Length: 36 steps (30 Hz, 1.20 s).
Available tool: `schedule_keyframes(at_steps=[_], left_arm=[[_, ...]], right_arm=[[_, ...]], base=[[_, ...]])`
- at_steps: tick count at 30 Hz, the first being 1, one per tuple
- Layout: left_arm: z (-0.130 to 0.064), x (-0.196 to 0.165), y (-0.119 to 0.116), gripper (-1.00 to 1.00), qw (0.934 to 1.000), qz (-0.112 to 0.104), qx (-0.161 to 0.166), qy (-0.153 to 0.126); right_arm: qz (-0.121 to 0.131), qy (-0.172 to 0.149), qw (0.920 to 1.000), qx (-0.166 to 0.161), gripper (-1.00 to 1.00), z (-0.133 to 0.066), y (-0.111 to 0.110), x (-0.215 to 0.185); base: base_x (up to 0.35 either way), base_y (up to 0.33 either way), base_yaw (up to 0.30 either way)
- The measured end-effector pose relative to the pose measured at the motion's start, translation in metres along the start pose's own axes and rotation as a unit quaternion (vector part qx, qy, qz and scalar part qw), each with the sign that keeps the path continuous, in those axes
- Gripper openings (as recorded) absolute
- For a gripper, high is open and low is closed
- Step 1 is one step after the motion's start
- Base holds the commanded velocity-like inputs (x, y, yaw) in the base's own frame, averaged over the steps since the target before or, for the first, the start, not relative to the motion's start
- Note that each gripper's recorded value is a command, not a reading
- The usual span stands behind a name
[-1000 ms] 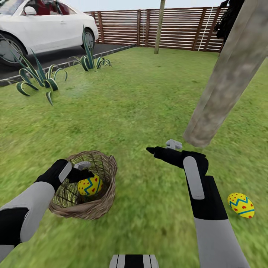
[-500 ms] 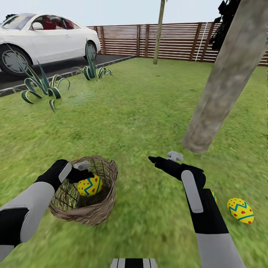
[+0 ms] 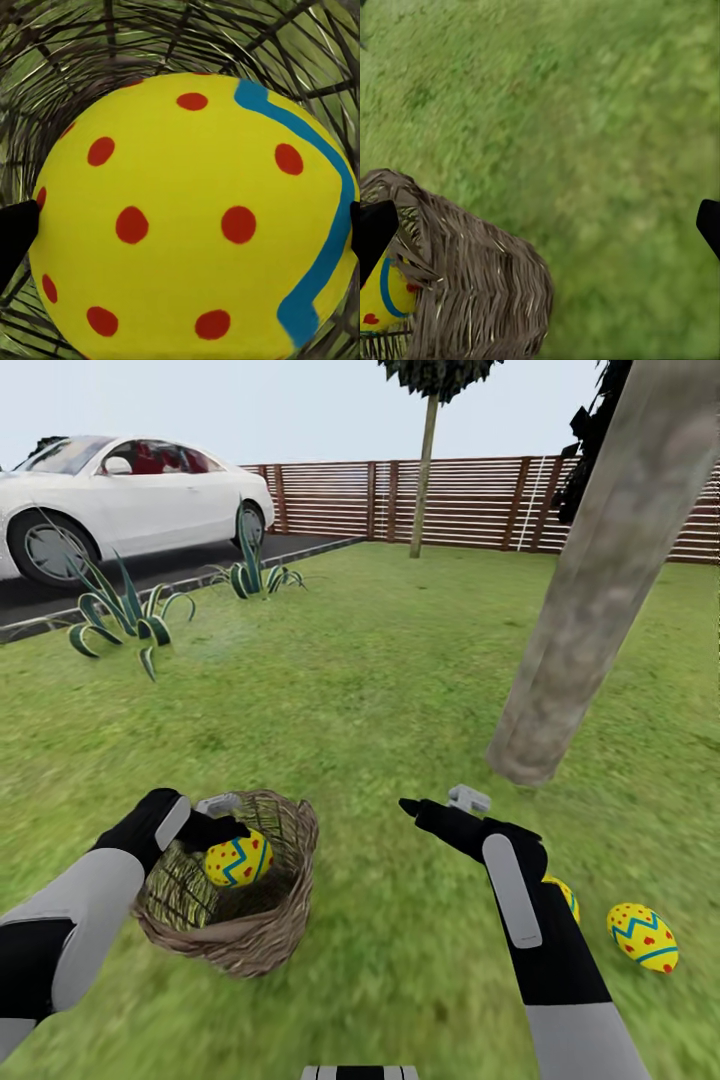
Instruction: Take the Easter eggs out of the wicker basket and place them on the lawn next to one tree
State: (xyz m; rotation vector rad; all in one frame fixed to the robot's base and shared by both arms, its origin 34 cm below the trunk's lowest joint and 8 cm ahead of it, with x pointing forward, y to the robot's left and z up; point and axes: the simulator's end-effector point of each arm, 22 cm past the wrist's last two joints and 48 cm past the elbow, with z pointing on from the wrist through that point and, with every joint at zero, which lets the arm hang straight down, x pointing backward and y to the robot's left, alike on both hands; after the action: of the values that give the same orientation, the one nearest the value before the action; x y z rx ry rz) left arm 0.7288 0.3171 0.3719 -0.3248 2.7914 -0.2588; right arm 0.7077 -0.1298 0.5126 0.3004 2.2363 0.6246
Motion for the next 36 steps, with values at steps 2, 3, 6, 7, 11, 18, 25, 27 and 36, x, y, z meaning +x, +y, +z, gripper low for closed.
schedule_keyframes(at_steps=[2, 3, 6, 7, 11, 18, 25, 27, 36], left_arm=[[-0.006, -0.004, 0.004, -1.00, 1.0000, -0.001, -0.003, -0.005], [-0.009, -0.005, 0.005, -1.00, 1.0000, -0.002, -0.003, -0.007], [-0.016, -0.008, 0.005, -1.00, 1.0000, -0.002, -0.003, -0.009], [-0.019, -0.008, 0.005, -1.00, 1.0000, -0.002, -0.002, -0.009], [-0.029, -0.010, 0.002, -1.00, 0.9999, -0.001, 0.000, -0.010], [-0.045, -0.017, -0.005, -1.00, 0.9998, 0.004, 0.004, -0.022], [-0.065, -0.028, -0.016, -1.00, 0.9991, 0.010, 0.011, -0.039], [-0.080, -0.042, -0.019, -1.00, 0.9981, 0.016, 0.012, -0.058], [-0.117, -0.060, -0.029, -1.00, 0.9959, 0.025, 0.018, -0.085]], right_arm=[[-0.001, -0.004, 1.0000, -0.001, 1.00, -0.003, 0.002, -0.004], [-0.002, -0.005, 1.0000, -0.001, 1.00, -0.005, 0.003, -0.005], [-0.001, -0.004, 1.0000, -0.001, 1.00, -0.007, 0.003, -0.005], [-0.001, -0.005, 1.0000, -0.002, 1.00, -0.008, 0.004, -0.006], [-0.002, -0.008, 1.0000, -0.003, 1.00, -0.013, 0.008, -0.010], [-0.004, -0.012, 0.9999, -0.007, 1.00, -0.020, 0.014, -0.014], [0.001, -0.034, 0.9994, -0.003, 1.00, -0.022, 0.015, -0.022], [0.002, -0.041, 0.9992, -0.003, 1.00, -0.024, 0.016, -0.026], [0.000, -0.043, 0.9991, -0.003, 1.00, -0.031, 0.021, -0.028]], base=[[0.000, 0.000, 0.000], [0.000, 0.000, 0.000], [-0.113, 0.000, 0.000], [-0.113, 0.000, 0.000], [-0.037, 0.000, 0.000], [-0.123, 0.000, 0.000], [-0.092, 0.000, 0.000], [-0.028, 0.000, 0.000], [-0.106, 0.000, 0.000]])
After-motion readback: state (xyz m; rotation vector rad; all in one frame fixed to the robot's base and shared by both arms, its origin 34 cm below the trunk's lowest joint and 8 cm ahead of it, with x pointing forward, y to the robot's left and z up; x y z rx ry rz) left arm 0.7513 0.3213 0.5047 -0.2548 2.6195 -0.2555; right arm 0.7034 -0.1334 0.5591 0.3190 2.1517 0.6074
